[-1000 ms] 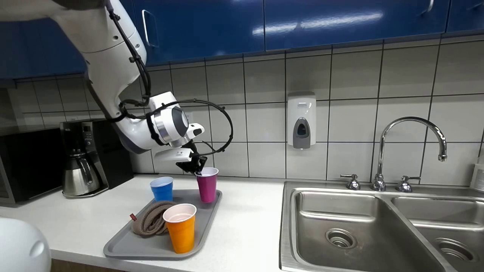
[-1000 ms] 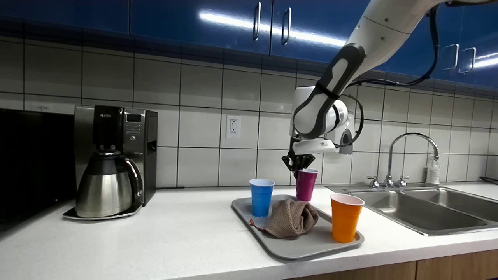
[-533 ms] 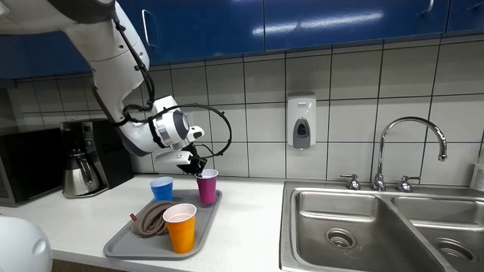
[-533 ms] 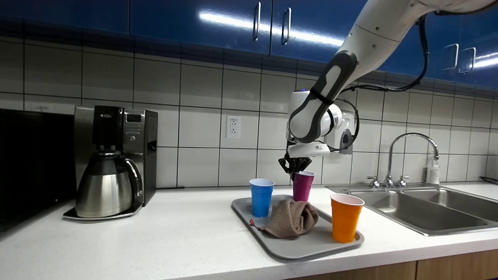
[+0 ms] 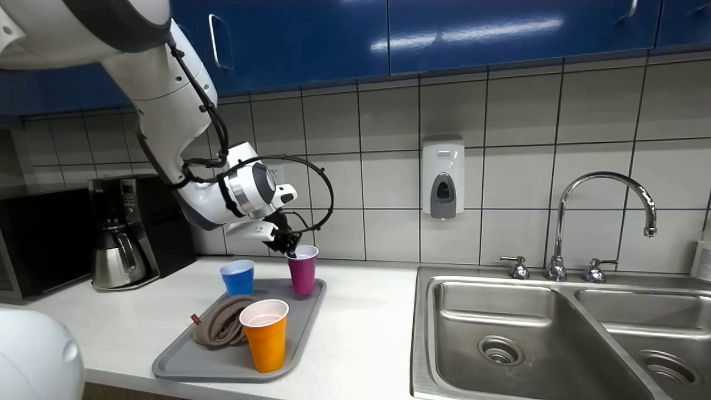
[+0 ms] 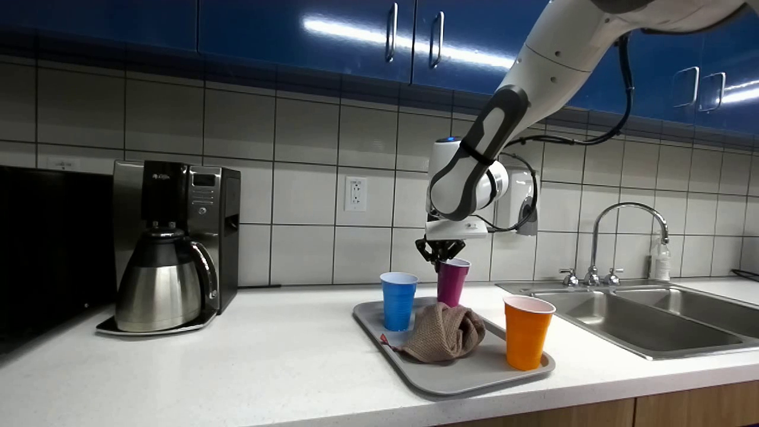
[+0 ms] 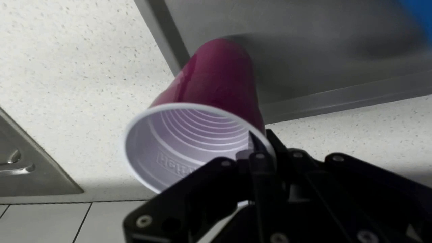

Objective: Pick up the orange cup and put it on the gray tray, pick up the mauve cup and put it on the gray tray

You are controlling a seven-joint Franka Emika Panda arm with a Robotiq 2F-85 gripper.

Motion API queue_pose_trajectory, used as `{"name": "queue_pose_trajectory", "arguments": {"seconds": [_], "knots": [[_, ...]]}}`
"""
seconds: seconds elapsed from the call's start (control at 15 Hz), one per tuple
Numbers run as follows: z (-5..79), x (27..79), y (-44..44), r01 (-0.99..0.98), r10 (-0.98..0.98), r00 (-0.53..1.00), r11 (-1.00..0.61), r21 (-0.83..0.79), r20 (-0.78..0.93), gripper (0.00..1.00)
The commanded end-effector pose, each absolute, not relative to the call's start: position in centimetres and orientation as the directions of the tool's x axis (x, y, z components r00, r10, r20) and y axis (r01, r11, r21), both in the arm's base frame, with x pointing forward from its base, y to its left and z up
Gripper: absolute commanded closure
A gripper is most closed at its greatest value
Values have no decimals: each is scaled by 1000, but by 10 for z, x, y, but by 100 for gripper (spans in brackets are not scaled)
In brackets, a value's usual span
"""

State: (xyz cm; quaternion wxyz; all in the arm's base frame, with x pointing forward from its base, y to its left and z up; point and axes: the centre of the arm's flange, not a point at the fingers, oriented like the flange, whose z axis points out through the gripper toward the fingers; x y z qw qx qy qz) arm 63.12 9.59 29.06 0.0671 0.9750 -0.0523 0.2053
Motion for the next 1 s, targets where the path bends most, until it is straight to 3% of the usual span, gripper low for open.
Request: {"name": "queue_pose_trajectory", "arguments": {"seconds": [0.0,0.4,0.47,0.53,0.93], "knots": [[283,645,103,-176,-107,899,-976,128,425,99],[275,652,103,-226,-150,891,-965,133,428,97],[274,653,103,-235,-156,890,-962,138,427,87],[274,653,102,-241,-161,889,-960,139,429,68],[276,652,103,-252,-174,896,-957,143,409,27]]}}
